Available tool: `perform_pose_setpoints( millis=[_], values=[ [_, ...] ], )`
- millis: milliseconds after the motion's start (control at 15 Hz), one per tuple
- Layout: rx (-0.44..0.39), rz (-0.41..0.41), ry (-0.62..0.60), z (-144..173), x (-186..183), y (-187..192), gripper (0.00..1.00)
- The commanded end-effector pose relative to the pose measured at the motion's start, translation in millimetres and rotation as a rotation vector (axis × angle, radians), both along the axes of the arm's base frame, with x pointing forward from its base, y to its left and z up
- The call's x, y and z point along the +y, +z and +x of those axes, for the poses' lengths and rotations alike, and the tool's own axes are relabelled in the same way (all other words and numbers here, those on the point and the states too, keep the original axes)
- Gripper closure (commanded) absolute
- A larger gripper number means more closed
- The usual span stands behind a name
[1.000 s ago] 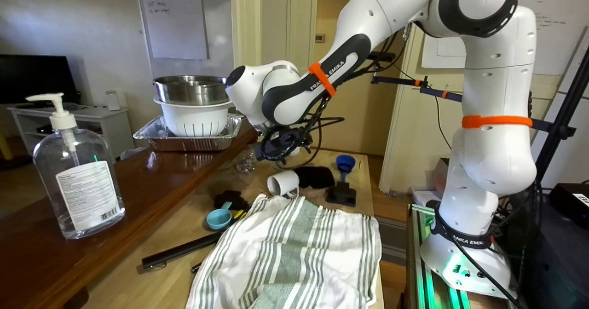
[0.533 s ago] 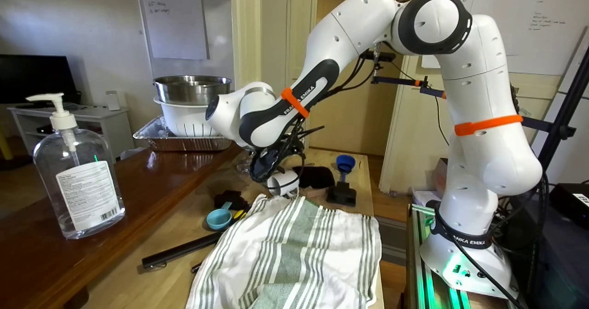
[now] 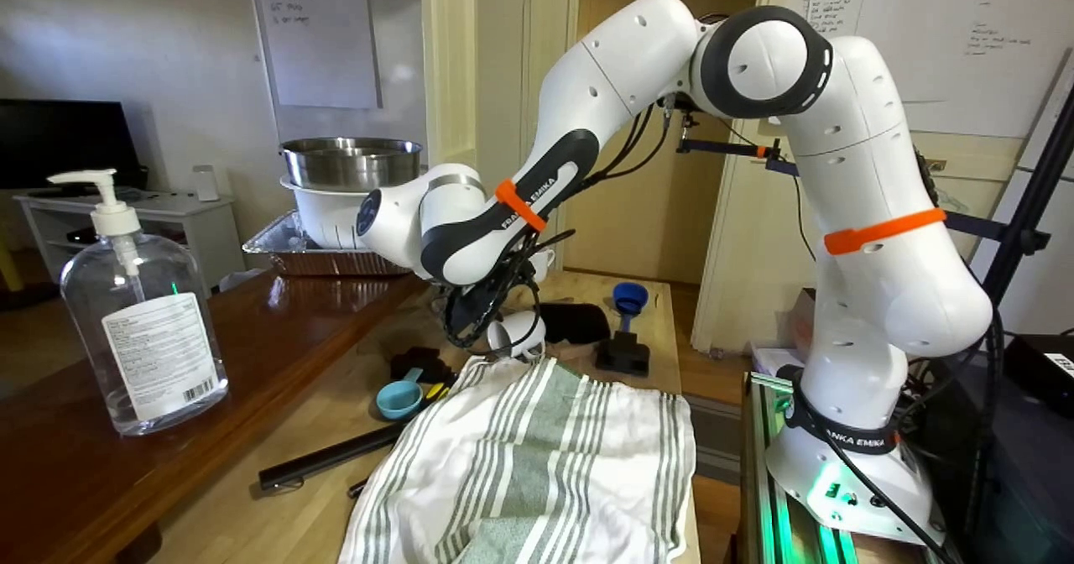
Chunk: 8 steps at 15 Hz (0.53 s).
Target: Move one white mug to the counter
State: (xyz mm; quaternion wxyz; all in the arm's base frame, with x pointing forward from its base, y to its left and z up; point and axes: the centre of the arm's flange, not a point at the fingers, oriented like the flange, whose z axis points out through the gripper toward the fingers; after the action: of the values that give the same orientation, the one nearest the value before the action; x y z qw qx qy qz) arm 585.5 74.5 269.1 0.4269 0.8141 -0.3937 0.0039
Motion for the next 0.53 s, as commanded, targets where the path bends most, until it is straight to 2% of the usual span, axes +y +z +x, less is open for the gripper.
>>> perform_pose_setpoints(
  millis=[0,467],
  values=[
    [0.007,0.042,0.068,14.3,-0.1,-9.7,0.0],
    [0.037,0.082,0.108,20.2,-0.6,-20.7,0.0]
  ],
)
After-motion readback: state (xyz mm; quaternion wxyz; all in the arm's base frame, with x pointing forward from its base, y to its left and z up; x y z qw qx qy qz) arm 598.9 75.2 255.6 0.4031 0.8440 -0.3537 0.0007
